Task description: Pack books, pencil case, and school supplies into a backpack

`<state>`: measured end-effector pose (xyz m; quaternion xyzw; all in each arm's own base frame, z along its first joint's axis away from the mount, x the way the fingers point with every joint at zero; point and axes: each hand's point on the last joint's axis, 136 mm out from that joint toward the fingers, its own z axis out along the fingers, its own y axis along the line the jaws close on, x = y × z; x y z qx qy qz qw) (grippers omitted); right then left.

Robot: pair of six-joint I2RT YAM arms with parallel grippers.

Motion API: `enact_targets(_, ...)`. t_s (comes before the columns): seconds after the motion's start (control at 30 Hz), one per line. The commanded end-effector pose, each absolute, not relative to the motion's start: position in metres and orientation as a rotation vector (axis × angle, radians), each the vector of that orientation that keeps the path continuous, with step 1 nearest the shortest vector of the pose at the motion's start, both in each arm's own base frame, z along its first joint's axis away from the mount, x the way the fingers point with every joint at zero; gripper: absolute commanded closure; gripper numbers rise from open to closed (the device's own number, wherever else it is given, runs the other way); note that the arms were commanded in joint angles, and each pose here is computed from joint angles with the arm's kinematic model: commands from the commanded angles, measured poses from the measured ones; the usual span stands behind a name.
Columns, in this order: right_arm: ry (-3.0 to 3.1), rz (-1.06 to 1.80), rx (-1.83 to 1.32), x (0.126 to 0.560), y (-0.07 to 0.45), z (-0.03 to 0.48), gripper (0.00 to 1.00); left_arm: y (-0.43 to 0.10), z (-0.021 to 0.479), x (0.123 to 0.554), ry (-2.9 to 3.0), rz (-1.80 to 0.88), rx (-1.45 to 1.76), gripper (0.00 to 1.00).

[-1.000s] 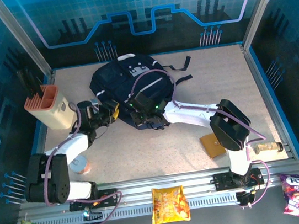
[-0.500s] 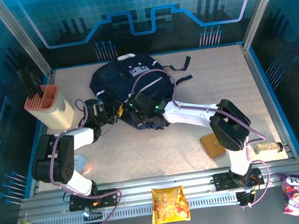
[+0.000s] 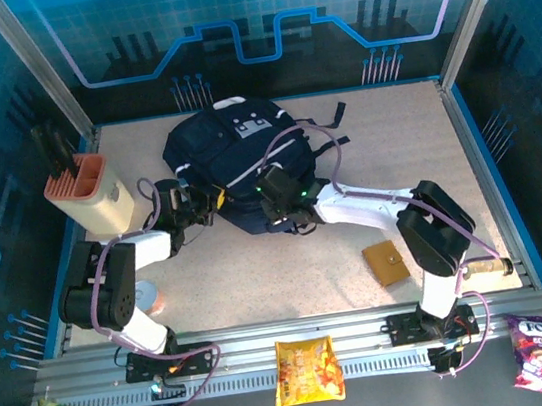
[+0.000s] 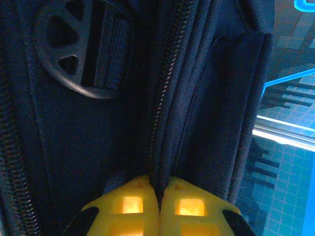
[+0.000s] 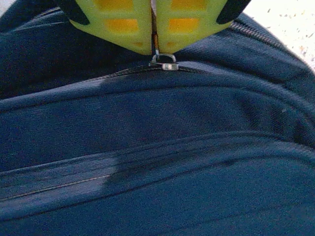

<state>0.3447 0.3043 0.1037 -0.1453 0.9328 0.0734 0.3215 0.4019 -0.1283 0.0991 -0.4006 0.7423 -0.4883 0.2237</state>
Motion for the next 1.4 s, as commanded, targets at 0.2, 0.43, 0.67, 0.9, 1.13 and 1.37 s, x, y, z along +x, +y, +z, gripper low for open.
enact_targets(0.2, 2.473, 0.275, -0.427, 0.349, 0.319, 0.102, 0.83, -0.134, 0.132, 0.413, 2.002, -1.407, -0.995, 1.0)
enact_targets(0.43, 2.477, 0.216, -0.333, 0.356, 0.301, 0.102, 0.93, -0.134, 0.134, 0.412, 2.004, -1.412, -0.987, 1.0)
enact_targets(0.67, 2.436, 0.066, -0.117, 0.364, 0.233, 0.114, 0.98, -0.134, 0.131, 0.411, 2.031, -1.39, -0.966, 1.0)
enact_targets(0.9, 2.415, 0.053, -0.067, 0.352, 0.197, 0.12, 1.0, -0.143, 0.124, 0.411, 2.123, -1.376, -0.899, 1.0)
enact_targets(1.13, 2.294, 0.252, -0.36, 0.321, 0.253, 0.134, 1.0, -0.146, 0.123, 0.43, 2.241, -1.274, -0.781, 0.98)
enact_targets(1.37, 2.234, 0.502, -0.502, 0.302, 0.318, 0.136, 1.0, -0.125, 0.121, 0.445, 2.258, -1.147, -0.793, 0.85)
